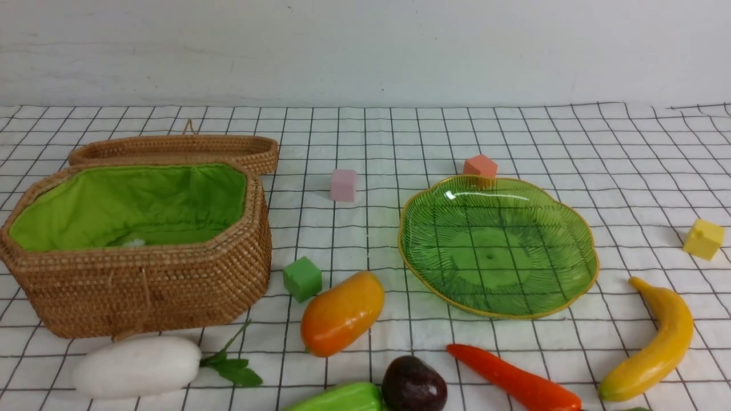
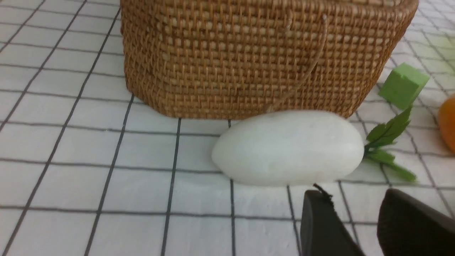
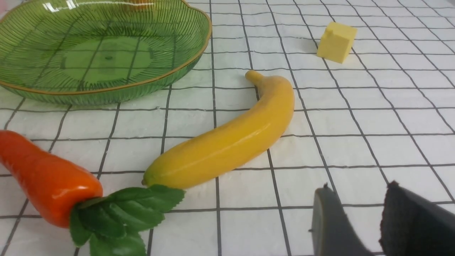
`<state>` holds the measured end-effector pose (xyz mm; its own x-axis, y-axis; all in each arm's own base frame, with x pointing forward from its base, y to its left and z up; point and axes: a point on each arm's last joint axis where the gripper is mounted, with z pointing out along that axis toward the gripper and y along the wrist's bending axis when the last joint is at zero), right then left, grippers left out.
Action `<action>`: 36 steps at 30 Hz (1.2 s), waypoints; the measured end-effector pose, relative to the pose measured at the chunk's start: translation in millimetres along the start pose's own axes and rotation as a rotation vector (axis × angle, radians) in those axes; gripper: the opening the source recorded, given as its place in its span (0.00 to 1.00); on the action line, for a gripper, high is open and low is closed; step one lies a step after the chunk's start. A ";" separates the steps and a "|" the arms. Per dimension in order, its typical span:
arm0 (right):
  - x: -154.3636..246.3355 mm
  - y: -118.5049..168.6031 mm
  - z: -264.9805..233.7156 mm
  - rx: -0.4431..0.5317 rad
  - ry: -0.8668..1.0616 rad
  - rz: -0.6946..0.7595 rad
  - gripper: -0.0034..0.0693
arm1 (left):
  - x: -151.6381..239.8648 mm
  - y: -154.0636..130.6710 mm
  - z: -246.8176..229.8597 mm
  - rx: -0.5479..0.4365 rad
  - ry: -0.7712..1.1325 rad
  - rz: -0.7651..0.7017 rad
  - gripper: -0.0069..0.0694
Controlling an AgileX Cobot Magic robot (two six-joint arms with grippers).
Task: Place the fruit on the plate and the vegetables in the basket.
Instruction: Take a daikon with your left arm and place it on the basket on the left.
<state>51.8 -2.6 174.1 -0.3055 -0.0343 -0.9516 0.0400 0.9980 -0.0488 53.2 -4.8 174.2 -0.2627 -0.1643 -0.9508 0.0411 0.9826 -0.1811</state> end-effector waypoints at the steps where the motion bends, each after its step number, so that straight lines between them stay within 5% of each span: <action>1: 0.0 0.0 0.0 0.000 0.000 0.000 0.38 | -1.4 -0.3 0.0 0.003 -0.015 0.000 0.40; 9: 0.0 0.0 0.0 0.000 0.000 0.000 0.38 | -45.5 -2.2 -12.2 0.126 -0.508 -0.385 0.40; 18: 0.0 0.0 0.0 0.000 0.000 0.000 0.38 | -136.2 -24.9 -58.2 0.219 -0.608 -0.338 0.40; 24: 0.0 0.0 0.0 0.000 0.000 0.000 0.38 | -185.6 -44.8 -27.0 0.128 -0.094 -0.094 0.40; 30: 0.0 0.0 0.0 0.000 0.000 0.000 0.38 | -170.7 -34.0 33.8 -0.012 0.320 0.195 0.40; 36: 0.0 0.0 0.0 0.000 0.000 0.000 0.38 | -140.4 -26.0 91.0 0.004 0.628 0.405 0.40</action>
<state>51.8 -2.6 174.1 -0.3055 -0.0343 -0.9516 0.0400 0.9980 -0.0488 176.7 -15.1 289.4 -0.7275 0.2918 -0.6210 0.2548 0.9552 0.1504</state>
